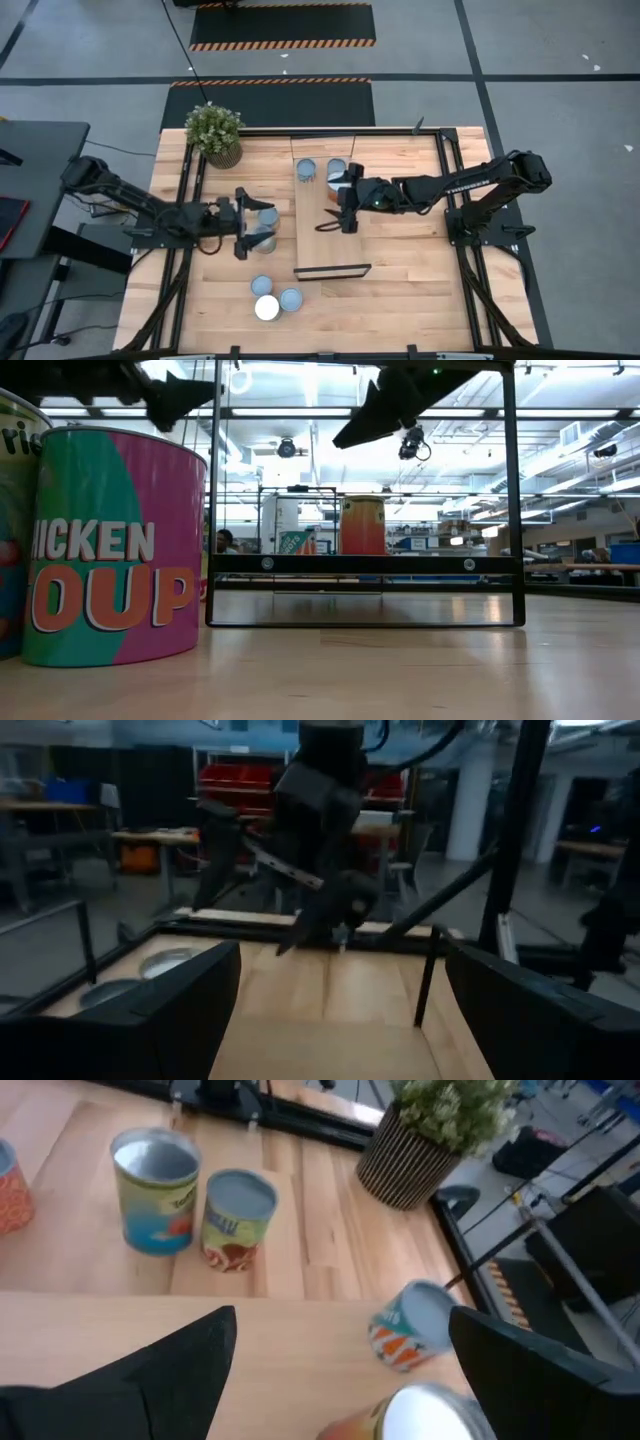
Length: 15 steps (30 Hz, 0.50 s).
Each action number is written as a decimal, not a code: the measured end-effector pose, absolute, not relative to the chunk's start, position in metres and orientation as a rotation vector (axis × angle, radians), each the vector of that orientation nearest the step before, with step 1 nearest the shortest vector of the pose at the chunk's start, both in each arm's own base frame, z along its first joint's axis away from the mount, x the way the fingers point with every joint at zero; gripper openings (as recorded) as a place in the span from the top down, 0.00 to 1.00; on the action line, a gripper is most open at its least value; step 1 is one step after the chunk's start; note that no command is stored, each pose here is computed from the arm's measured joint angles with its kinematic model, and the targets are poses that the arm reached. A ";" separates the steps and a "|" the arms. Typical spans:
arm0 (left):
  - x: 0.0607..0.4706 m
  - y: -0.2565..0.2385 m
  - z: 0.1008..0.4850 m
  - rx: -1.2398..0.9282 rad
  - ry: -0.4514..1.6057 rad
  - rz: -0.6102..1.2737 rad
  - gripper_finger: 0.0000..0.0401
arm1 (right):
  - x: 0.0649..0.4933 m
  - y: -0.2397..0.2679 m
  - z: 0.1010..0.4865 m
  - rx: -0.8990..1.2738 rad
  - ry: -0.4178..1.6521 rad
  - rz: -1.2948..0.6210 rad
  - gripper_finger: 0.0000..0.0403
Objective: Pick and place cans onto a shelf
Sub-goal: Put the large canned tomatoes on the shelf
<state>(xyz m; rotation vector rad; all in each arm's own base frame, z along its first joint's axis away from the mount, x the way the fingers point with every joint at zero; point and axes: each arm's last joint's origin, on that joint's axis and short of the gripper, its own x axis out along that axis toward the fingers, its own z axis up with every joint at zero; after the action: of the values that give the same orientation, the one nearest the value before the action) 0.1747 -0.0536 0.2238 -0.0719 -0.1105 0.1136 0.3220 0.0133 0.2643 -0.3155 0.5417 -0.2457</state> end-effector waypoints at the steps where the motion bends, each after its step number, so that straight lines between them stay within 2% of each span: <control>1: 0.172 -0.056 0.223 -0.064 -0.098 0.139 0.11 | 0.321 0.015 0.264 -0.311 0.548 -0.244 0.07; 9: 0.162 -0.073 0.217 0.028 -0.006 0.259 0.11 | 0.311 0.039 0.263 -0.384 0.695 -0.303 0.07; 12: 0.162 -0.080 0.234 0.031 0.011 0.238 0.11 | 0.308 0.046 0.263 -0.393 0.701 -0.334 0.07; 15: 0.164 -0.086 0.253 0.053 0.115 0.221 0.11 | 0.307 0.051 0.264 -0.408 0.691 -0.346 0.07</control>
<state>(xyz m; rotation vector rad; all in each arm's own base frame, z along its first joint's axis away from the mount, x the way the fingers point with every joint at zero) 0.1644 -0.0858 0.2532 0.0531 0.1153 0.2214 0.3067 0.0511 0.2645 -0.4085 0.6909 -0.3456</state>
